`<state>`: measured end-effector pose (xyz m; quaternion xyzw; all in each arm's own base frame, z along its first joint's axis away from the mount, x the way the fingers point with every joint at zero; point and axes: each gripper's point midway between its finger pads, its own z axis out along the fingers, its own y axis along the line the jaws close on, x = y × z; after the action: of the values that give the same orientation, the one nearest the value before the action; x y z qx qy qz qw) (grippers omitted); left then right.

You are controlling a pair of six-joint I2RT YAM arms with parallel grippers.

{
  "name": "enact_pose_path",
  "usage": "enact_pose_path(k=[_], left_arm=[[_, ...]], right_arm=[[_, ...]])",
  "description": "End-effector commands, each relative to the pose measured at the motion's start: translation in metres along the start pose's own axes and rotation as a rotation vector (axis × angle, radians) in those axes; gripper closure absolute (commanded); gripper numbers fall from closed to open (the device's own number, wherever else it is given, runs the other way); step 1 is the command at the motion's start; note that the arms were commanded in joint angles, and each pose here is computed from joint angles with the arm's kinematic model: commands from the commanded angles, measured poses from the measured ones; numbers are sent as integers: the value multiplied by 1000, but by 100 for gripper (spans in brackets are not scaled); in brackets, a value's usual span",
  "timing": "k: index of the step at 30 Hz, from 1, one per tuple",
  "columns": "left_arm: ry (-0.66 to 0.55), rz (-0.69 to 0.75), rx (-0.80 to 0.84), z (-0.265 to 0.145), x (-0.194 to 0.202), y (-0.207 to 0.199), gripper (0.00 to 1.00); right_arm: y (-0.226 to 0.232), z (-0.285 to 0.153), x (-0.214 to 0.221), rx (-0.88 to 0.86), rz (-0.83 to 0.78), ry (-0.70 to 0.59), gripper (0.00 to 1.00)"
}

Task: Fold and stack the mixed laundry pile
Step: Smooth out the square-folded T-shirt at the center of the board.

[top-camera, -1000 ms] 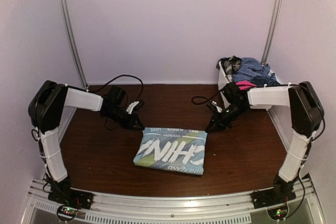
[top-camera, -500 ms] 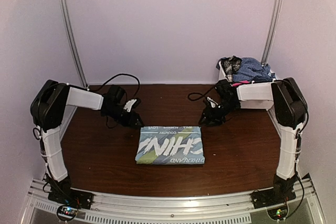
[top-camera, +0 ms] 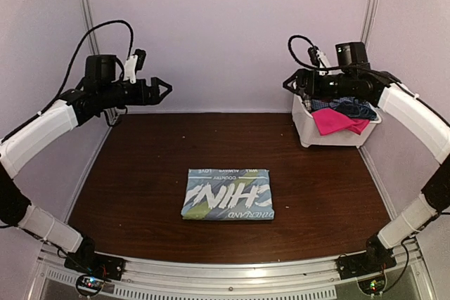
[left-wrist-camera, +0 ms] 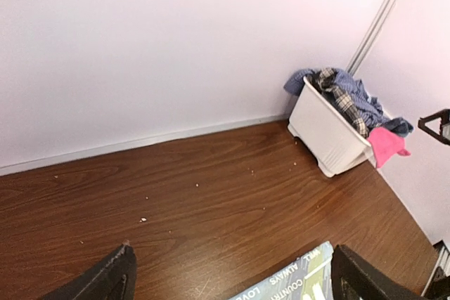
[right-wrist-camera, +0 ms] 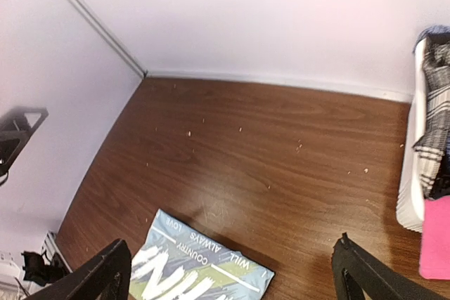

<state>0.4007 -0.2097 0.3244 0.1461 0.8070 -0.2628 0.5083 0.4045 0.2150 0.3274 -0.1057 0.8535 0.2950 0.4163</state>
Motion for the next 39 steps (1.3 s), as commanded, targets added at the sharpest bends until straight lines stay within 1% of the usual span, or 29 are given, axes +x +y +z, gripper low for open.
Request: enact_pose_path(k=[1,2,4,7,9,11,12,13,16,19,23,27,29,32,34,35,39], left_arm=[[33,-123,23,-3,19,-3,2],[69,-132,58,-2,29,-13,2],[141,-156,79,0,55,-32,2],[259,-178,72,1,104,-63,2],[329,-211,132,2,139,-90,2],[372,-238,271,3,167,-126,2],[379,-251,354,2,177,-147,2],[382,-270,403,2,185,-163,2],[429,-318,473,6,210,-194,2],[476,-373,531,15,232,-216,2],[498,-461,589,30,249,-226,2],[537,-497,602,41,267,-228,2],[555,-512,572,44,281,-219,2],[577,-575,549,47,305,-204,2],[583,-616,522,48,321,-192,2],[588,-635,506,47,329,-186,2],[617,-675,424,37,359,-158,2]], right_arm=[[-13,-22,-20,-27,101,-172,0],[-5,-22,-14,-94,116,-148,0],[9,-14,9,-179,177,-48,0],[29,3,66,-249,262,130,0],[52,4,101,-325,277,199,0],[76,2,134,-445,332,265,0],[84,2,151,-501,368,300,0],[92,1,166,-551,411,336,0],[108,2,205,-656,501,416,0],[122,8,228,-690,536,472,0],[134,25,249,-731,565,556,0],[133,44,263,-752,644,597,0],[134,53,271,-762,672,615,0],[125,67,290,-731,713,645,0],[113,74,311,-689,742,671,0],[102,78,329,-652,772,694,0],[71,75,367,-586,869,710,0]])
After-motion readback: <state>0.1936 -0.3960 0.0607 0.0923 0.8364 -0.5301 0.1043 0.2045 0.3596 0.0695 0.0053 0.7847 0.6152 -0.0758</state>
